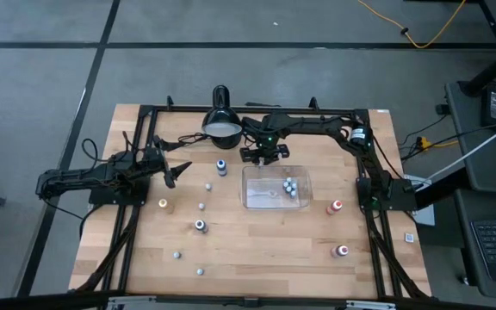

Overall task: Pick & Place food coloring
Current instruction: Put the small brown food coloring bottle into the transparent bin

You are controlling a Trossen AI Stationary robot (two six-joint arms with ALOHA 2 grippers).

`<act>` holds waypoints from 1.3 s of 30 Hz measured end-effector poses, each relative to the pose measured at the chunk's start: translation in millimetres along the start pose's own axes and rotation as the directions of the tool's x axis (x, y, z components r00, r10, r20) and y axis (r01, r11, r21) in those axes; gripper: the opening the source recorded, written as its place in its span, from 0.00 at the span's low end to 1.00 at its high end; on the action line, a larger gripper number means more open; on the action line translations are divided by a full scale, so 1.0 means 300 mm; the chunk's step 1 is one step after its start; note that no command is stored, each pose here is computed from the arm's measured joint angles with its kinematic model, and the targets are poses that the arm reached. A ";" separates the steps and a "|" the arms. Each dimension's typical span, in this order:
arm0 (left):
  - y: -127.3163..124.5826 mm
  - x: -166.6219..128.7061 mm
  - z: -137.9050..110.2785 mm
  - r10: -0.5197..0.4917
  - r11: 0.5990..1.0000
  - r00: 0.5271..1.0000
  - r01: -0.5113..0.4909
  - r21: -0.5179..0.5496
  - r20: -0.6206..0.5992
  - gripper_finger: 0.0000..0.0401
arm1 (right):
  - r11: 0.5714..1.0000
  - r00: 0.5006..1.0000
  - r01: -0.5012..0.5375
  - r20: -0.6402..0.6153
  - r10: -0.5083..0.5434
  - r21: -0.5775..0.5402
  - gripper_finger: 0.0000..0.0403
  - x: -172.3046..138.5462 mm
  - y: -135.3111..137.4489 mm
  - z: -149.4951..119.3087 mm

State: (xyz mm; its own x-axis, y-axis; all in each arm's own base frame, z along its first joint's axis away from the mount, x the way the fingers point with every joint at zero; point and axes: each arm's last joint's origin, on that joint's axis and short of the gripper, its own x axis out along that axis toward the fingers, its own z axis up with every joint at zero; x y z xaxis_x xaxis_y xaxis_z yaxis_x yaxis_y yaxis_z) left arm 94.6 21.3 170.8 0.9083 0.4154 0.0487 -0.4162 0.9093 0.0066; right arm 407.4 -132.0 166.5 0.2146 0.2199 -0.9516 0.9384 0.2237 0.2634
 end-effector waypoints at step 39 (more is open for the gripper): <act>0.000 0.000 0.000 0.000 1.000 1.000 0.000 0.000 0.000 0.87 | 0.996 0.998 0.045 0.057 -0.041 -0.080 0.42 0.048 0.008 0.005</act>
State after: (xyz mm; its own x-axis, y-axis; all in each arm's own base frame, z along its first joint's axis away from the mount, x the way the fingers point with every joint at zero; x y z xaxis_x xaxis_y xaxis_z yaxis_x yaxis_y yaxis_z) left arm 94.6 21.3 170.8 0.9082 0.4156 0.0486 -0.4164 0.9092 0.0064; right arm 413.1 -129.6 153.3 0.1911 0.1562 -0.9691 0.9225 0.3088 0.2317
